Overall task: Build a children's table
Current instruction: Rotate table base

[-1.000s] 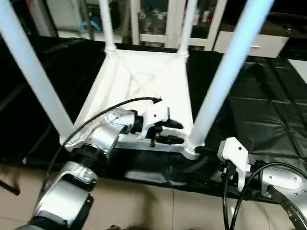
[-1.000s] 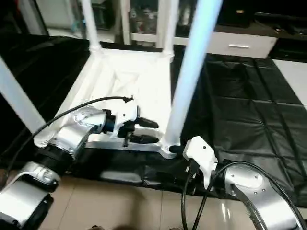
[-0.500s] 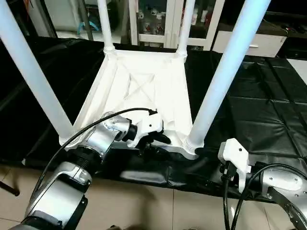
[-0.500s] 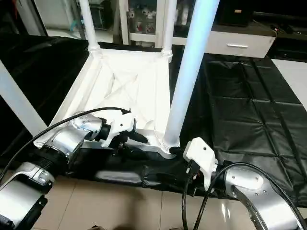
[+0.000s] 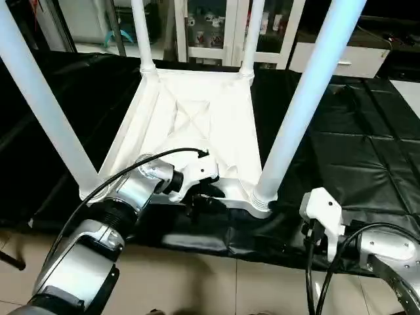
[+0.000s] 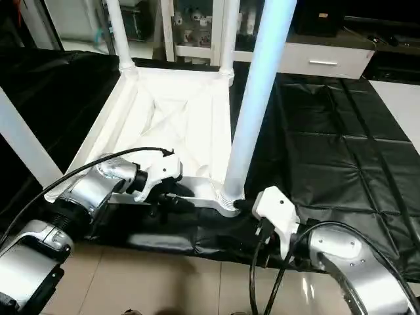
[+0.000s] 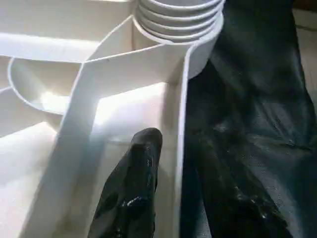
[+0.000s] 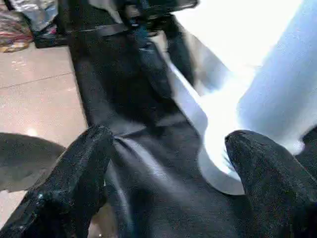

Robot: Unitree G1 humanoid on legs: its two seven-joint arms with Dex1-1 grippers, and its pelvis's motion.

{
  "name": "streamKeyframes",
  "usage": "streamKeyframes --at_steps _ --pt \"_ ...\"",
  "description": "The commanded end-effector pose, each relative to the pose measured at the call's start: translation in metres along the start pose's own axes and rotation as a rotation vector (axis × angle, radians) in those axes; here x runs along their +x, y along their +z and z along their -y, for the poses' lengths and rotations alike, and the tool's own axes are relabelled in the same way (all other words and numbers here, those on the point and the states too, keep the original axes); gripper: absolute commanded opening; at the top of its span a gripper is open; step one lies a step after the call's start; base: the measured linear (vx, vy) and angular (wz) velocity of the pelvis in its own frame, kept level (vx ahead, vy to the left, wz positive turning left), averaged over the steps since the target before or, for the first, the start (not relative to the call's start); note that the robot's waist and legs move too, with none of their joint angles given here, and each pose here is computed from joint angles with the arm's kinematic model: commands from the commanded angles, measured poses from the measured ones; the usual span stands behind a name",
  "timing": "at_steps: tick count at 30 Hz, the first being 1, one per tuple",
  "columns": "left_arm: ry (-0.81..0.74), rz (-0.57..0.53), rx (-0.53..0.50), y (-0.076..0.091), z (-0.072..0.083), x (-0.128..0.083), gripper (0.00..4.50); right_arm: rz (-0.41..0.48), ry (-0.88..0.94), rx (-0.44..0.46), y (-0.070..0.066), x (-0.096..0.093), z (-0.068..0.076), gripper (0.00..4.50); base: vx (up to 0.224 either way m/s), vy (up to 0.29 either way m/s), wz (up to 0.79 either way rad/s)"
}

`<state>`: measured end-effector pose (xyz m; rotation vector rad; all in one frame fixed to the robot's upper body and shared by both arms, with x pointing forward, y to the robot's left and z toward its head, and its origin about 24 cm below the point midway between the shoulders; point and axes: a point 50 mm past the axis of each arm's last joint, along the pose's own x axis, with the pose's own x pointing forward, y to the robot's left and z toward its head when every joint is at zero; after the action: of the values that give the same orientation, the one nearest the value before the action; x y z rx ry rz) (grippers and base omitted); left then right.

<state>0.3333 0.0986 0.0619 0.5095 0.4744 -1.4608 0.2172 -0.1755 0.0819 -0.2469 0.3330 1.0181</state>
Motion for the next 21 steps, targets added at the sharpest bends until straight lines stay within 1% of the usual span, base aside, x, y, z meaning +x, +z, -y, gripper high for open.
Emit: streamKeyframes --at_steps 1,2,3,4,6,7,10,13,17,21 --pt "-0.034 -0.023 0.021 -0.003 0.004 -0.001 1.05 0.002 -0.058 -0.007 0.002 -0.005 0.01 4.04 0.0 0.0 0.0" --pt "-0.04 -0.023 0.021 -0.003 0.005 0.0 1.05 0.002 -0.063 -0.006 0.002 -0.005 0.011 4.04 0.0 0.0 0.0" --pt "-0.042 -0.023 0.021 -0.003 0.005 0.0 0.94 0.002 -0.066 -0.005 0.002 -0.005 0.012 4.04 0.0 0.0 0.0" --pt "-0.049 -0.025 0.024 -0.005 0.007 0.0 0.71 0.0 -0.074 -0.005 0.002 -0.005 0.014 4.04 0.0 0.0 0.0" --pt "-0.055 -0.026 0.031 -0.006 0.008 0.001 0.66 -0.002 -0.079 -0.005 0.001 -0.006 0.015 4.04 0.0 0.0 0.0" --pt "-0.08 -0.012 0.045 -0.007 0.012 0.003 0.5 -0.008 -0.093 -0.007 0.001 -0.009 0.019 4.04 0.0 0.0 0.0" --pt "-0.114 0.013 0.059 -0.006 0.017 0.006 0.39 -0.01 -0.102 -0.008 0.001 -0.011 0.022 4.04 0.0 0.0 0.0" --pt "-0.192 0.065 0.079 -0.004 0.027 0.01 0.07 -0.025 -0.092 -0.015 -0.001 -0.013 0.027 4.04 0.0 0.0 0.0" --pt "-0.239 0.08 0.1 0.0 0.032 0.012 0.02 -0.042 -0.058 -0.029 -0.002 -0.011 0.031 4.04 0.0 0.0 0.0" --pt "-0.244 0.075 0.11 0.0 0.032 0.012 0.02 -0.059 -0.037 -0.043 -0.004 -0.007 0.033 4.04 0.0 0.0 0.0"
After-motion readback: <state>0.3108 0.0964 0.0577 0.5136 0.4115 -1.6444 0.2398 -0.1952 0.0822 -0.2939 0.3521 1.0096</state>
